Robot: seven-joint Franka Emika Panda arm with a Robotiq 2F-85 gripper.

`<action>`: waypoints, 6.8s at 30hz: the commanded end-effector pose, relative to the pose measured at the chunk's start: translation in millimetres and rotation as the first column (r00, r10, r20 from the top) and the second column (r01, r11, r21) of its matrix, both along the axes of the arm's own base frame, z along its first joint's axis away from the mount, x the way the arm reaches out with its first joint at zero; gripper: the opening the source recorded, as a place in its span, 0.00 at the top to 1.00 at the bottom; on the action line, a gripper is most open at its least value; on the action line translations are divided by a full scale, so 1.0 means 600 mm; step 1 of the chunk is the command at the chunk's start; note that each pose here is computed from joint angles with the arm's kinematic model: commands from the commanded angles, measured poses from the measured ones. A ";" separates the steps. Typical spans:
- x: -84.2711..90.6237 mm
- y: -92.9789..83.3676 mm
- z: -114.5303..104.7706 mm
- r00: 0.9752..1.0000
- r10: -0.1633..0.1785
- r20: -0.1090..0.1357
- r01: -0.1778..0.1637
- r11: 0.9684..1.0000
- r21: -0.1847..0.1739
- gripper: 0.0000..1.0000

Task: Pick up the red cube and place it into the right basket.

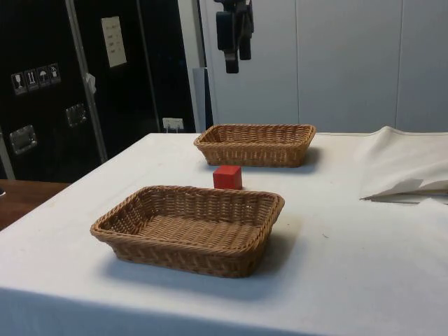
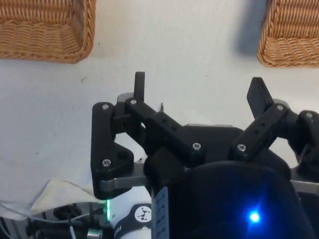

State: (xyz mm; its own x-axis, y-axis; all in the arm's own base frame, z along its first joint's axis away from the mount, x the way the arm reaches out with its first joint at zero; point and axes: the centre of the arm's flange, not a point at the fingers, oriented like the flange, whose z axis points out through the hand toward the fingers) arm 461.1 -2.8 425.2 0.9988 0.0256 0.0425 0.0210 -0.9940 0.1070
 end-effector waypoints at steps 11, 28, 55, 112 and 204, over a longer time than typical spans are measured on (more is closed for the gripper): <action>0.039 -0.009 -0.004 1.000 -0.002 -0.030 0.004 0.999 0.051 0.00; 0.070 -0.024 -0.024 1.000 -0.004 -0.029 0.008 0.991 0.137 0.00; 0.079 -0.016 -0.110 1.000 0.007 0.009 -0.009 0.970 0.244 0.00; 0.102 -0.068 -0.287 1.000 0.015 0.005 -0.016 0.990 0.138 0.00; 0.123 -0.100 -0.411 0.997 -0.033 -0.077 0.038 0.997 0.064 1.00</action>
